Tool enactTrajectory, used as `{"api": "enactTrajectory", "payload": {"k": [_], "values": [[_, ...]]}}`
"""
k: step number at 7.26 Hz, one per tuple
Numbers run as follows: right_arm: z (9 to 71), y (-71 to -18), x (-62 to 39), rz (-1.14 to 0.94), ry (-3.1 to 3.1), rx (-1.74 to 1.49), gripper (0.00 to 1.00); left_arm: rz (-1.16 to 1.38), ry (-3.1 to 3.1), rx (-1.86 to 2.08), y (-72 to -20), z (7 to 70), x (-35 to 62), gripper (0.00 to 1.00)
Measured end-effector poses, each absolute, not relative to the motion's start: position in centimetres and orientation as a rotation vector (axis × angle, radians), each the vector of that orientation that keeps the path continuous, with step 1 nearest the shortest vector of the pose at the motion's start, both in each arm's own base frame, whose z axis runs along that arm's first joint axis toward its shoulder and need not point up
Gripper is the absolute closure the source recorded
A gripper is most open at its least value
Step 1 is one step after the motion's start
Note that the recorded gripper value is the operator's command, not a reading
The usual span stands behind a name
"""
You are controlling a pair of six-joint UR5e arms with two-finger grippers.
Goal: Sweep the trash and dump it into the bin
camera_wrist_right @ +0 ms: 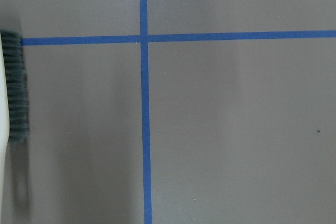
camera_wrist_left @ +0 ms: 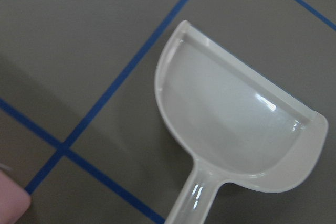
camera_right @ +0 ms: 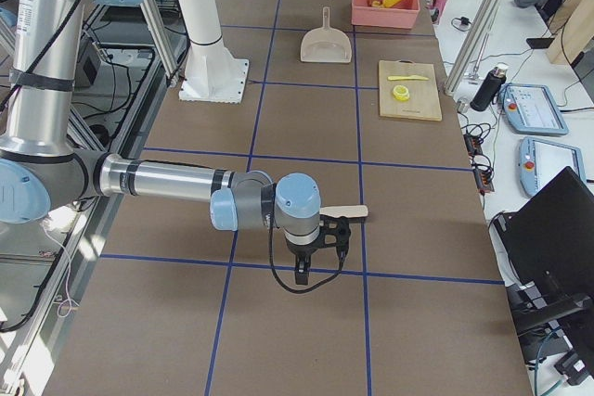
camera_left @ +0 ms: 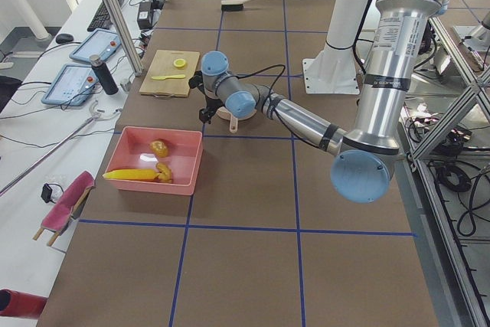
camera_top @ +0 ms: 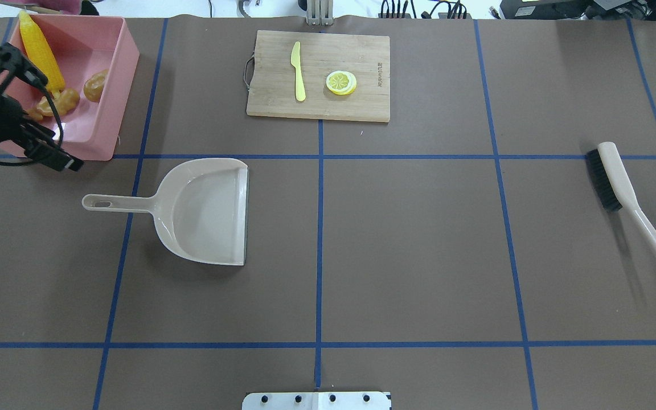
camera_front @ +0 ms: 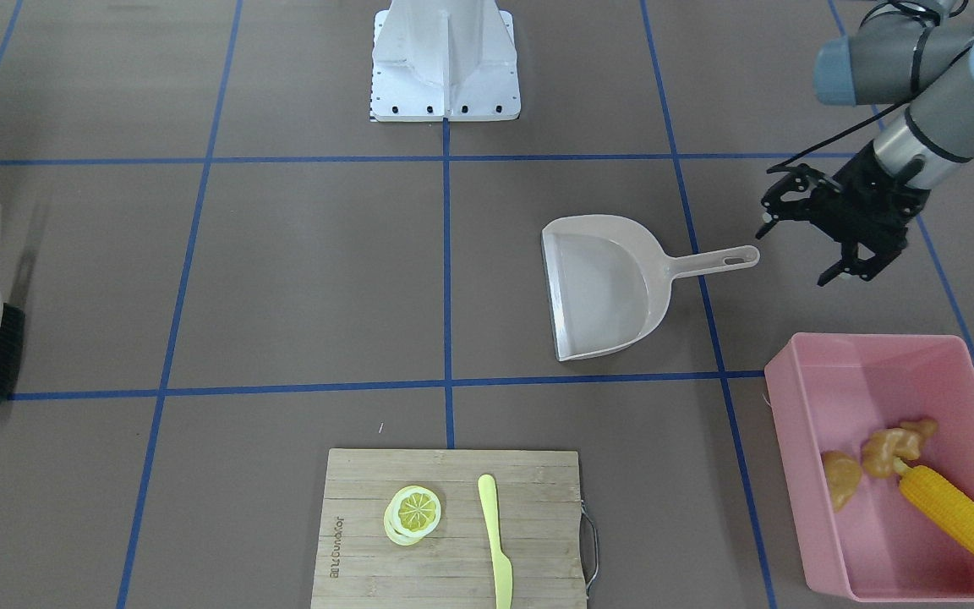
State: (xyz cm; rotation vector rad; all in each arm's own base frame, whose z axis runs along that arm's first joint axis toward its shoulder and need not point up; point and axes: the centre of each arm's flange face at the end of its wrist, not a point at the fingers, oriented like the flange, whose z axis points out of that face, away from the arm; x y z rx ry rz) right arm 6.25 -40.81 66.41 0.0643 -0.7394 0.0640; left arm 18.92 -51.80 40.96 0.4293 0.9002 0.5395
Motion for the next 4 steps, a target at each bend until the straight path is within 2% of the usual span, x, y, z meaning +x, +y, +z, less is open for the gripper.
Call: {"api": "enactTrajectory", "payload": {"k": [4], "values": [[65.9,-41.2,6.4,0.052,-0.716,0.083,0.0,0.184,0.785,0.212,-53.9,45.6,6.0,0.02]]}}
